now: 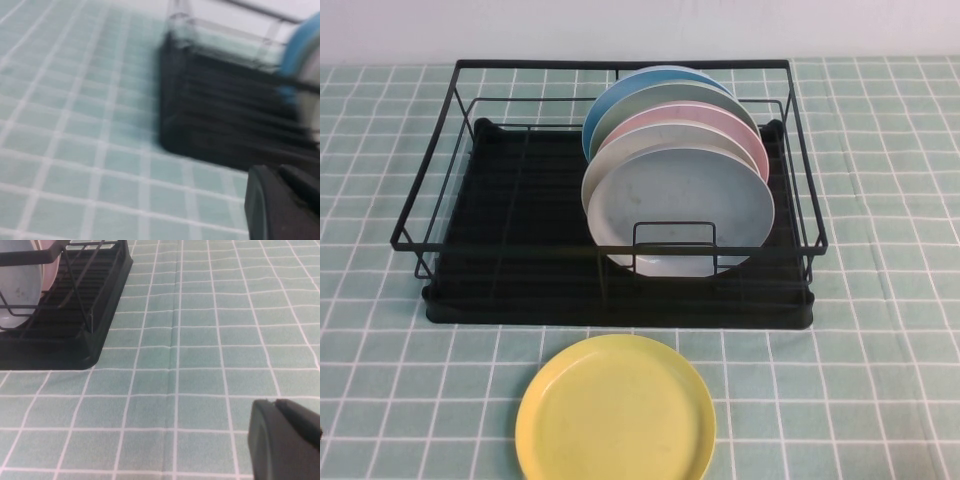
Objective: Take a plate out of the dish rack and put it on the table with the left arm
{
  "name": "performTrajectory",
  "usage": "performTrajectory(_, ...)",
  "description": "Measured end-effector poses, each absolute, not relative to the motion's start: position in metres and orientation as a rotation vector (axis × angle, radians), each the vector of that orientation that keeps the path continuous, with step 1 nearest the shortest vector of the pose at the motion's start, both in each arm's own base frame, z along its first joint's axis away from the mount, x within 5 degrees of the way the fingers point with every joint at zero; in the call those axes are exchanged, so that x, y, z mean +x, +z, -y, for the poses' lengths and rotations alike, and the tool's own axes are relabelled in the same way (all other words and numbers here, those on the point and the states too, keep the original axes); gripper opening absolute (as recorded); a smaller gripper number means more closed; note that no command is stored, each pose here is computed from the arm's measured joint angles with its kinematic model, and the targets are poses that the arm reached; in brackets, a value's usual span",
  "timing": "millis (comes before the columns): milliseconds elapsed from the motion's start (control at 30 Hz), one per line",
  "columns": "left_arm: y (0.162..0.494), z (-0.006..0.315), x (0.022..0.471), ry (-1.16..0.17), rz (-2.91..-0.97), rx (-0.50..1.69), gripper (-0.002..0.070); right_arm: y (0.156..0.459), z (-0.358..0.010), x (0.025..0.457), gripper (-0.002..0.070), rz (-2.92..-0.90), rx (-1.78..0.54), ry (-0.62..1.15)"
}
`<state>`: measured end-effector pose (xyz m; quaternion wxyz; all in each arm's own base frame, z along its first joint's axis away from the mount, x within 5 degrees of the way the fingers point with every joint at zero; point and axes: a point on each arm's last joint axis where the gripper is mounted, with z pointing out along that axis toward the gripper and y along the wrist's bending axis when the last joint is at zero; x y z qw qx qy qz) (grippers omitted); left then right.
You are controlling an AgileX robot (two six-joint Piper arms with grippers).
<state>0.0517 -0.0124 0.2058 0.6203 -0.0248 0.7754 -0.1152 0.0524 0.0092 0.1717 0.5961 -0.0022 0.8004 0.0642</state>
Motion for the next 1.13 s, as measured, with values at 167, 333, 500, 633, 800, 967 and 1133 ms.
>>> performTrajectory(167,0.187,0.004,0.056,-0.113,-1.718,-0.039,-0.0001,0.172,-0.009,0.052,-0.0018,-1.858,-0.005,0.149)
performTrajectory(333,0.190,0.002,0.056,-0.018,-1.664,0.027,-0.0001,0.172,-0.009,0.052,-0.0018,-1.858,-0.005,0.149)
performTrajectory(500,0.182,0.001,0.055,-0.017,-1.753,0.030,-0.0001,0.172,-0.009,0.052,-0.0018,-1.858,-0.005,0.149)
performTrajectory(633,0.175,0.003,0.053,-0.039,-1.838,0.061,-0.0001,0.172,-0.009,0.052,-0.0018,-1.858,-0.005,0.149)
performTrajectory(800,0.175,0.005,0.053,-0.067,-1.839,0.102,-0.0001,0.172,-0.009,0.052,-0.0018,-1.858,-0.005,0.149)
performTrajectory(967,0.175,0.006,0.053,-0.075,-1.838,0.113,-0.0001,0.172,-0.009,0.052,-0.0018,-1.858,-0.005,0.149)
performTrajectory(1133,0.175,0.006,0.053,-0.075,-1.838,0.113,-0.0001,0.172,-0.009,0.052,-0.0018,-1.858,-0.005,0.149)
